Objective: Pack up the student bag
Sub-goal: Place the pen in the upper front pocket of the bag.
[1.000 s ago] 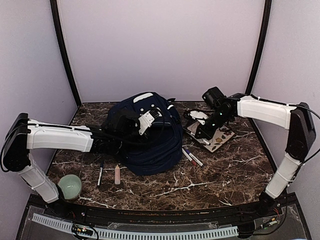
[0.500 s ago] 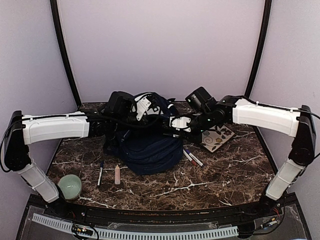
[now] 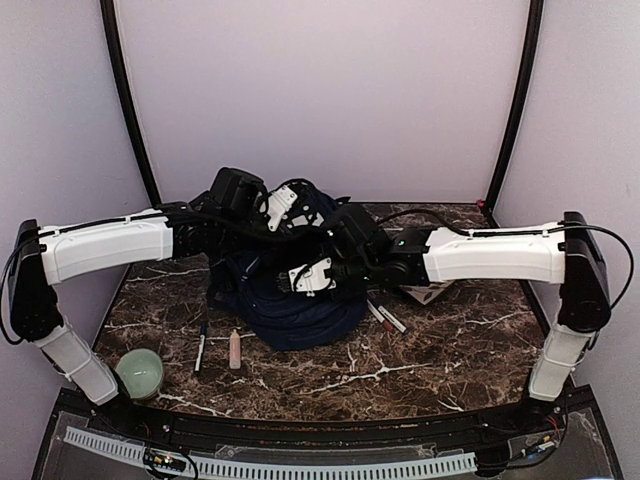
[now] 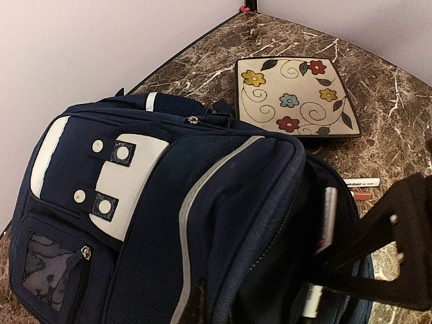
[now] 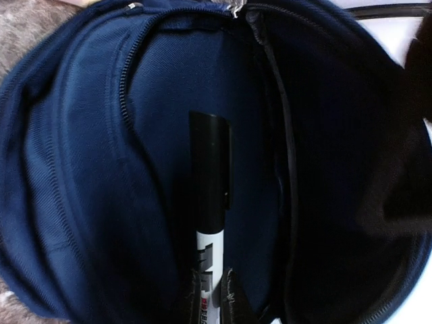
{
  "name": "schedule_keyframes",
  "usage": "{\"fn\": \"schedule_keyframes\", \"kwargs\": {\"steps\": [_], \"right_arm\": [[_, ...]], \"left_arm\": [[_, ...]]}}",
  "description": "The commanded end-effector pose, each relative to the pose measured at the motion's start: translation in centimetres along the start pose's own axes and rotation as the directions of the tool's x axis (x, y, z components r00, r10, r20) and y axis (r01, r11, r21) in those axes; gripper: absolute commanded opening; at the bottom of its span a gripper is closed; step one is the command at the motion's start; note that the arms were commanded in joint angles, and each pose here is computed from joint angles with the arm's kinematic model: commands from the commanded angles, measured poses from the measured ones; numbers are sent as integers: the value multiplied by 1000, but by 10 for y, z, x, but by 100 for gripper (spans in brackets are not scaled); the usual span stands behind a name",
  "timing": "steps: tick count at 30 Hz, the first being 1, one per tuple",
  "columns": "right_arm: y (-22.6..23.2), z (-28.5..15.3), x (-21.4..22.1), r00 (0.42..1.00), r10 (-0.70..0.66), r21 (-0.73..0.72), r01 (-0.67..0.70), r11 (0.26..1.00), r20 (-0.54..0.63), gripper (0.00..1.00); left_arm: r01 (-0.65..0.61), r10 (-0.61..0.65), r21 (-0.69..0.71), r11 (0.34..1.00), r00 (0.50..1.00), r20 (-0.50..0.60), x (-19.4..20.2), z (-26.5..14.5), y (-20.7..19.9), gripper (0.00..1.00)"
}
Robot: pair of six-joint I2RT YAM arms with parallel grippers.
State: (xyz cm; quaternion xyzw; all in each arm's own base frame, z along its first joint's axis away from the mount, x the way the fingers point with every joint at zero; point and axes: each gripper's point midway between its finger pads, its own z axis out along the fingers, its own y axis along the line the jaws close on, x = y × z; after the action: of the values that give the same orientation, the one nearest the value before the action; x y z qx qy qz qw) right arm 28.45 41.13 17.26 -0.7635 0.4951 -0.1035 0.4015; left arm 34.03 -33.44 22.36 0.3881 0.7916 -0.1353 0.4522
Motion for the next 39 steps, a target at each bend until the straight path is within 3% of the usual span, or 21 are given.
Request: {"fn": "schedule_keyframes", "kwargs": {"steps": [1, 13, 17, 25, 30, 36, 39], "right_arm": [[-27, 22, -1, 989, -130, 202, 143, 969, -73, 5], [-52, 89, 10, 977, -135, 414, 194, 889, -166, 4], [-65, 101, 22, 977, -91, 488, 177, 855, -194, 18], [-75, 82, 25, 985, -39, 564, 129, 815, -169, 38], [-68, 56, 17, 991, -45, 563, 111, 819, -130, 41], [-50, 31, 1, 999, -30, 463, 42, 885, -33, 42], [-38, 22, 4, 995, -64, 383, 86, 920, -70, 42]], "left_arm": [[16, -33, 82, 997, 977, 212, -75, -35, -8, 0], [23, -45, 106, 994, 977, 207, -74, -39, -10, 0], [28, -50, 113, 993, 979, 200, -71, -38, -11, 0], [44, -59, 84, 996, 981, 187, -61, -33, -6, 0], [61, -69, 54, 997, 984, 162, -52, -24, 1, 0], [89, -90, 18, 996, 985, 144, -45, -13, 9, 0], [95, -95, 5, 995, 986, 136, -42, -10, 12, 0]]}}
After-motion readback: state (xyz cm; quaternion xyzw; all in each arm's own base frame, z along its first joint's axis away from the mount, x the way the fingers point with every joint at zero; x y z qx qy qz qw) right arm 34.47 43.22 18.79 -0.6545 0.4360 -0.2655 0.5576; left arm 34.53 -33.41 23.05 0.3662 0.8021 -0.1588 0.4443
